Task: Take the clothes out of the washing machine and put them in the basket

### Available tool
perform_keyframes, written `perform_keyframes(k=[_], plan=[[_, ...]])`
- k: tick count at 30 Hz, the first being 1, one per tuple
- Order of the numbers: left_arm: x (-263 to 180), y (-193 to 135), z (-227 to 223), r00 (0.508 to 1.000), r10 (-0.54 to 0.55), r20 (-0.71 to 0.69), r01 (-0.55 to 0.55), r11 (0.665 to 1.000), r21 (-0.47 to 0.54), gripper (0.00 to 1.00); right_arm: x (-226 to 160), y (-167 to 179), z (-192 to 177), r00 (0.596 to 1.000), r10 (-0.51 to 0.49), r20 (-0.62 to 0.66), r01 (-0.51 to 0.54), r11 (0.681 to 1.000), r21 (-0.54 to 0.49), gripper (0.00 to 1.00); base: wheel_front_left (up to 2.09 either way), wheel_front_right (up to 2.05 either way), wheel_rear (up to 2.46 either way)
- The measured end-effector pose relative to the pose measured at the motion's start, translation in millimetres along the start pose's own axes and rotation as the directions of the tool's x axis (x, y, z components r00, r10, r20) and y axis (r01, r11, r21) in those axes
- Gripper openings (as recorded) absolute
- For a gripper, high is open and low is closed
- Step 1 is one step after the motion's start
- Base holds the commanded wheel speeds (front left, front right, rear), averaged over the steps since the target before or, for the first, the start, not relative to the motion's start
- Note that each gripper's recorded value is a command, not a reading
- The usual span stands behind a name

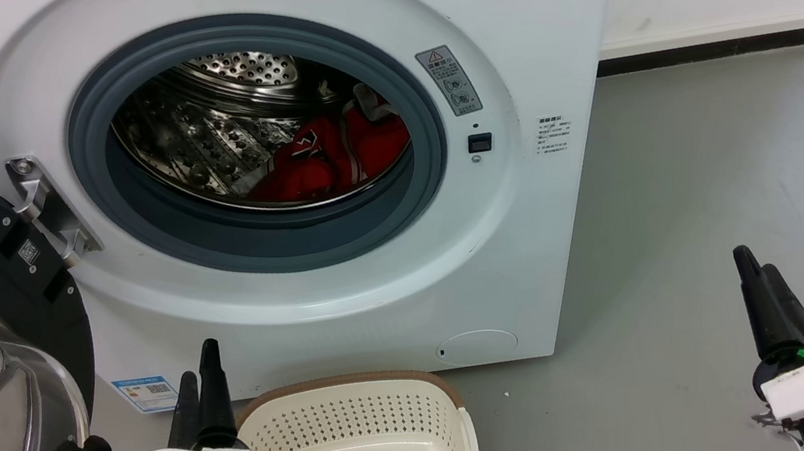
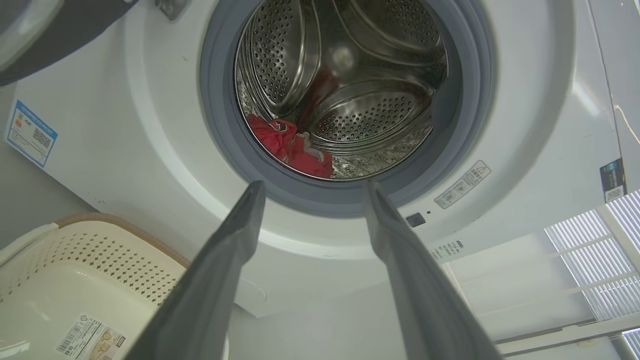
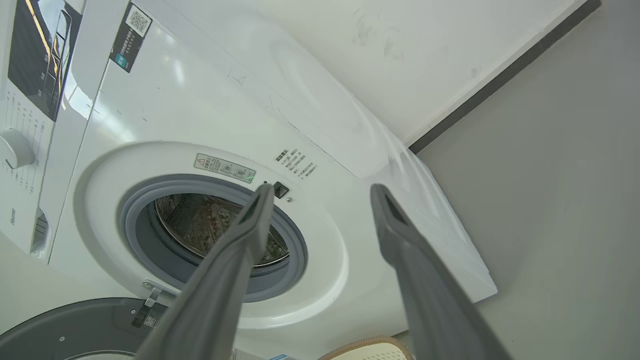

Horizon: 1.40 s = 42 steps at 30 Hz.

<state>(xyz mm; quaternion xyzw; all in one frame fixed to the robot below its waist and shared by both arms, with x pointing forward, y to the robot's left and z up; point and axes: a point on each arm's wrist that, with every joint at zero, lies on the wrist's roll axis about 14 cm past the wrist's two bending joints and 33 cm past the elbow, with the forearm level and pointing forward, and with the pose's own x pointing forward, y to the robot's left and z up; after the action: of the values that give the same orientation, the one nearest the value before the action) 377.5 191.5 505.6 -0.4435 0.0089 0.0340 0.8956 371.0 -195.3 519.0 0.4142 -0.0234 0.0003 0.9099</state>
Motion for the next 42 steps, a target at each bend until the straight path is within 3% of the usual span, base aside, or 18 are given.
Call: perform_keyframes(k=[19, 42], plan=[[-4.4, -9.9, 2.3, 0.999, -0.024, 0.045, 0.011, 0.963, 0.270, 1.00, -6.8, 12.3, 4.4, 0.998, 0.052, 0.027, -0.042, 0.956, -0.290, 1.00, 0.00, 0.00, 0.00], [-15.0, -21.5, 3.4, 0.992, -0.086, 0.087, 0.027, 0.849, 0.527, 1.00, -18.2, 26.7, 11.9, 0.991, 0.123, 0.053, -0.074, 0.833, -0.549, 1.00, 0.00, 0.00, 0.00]])
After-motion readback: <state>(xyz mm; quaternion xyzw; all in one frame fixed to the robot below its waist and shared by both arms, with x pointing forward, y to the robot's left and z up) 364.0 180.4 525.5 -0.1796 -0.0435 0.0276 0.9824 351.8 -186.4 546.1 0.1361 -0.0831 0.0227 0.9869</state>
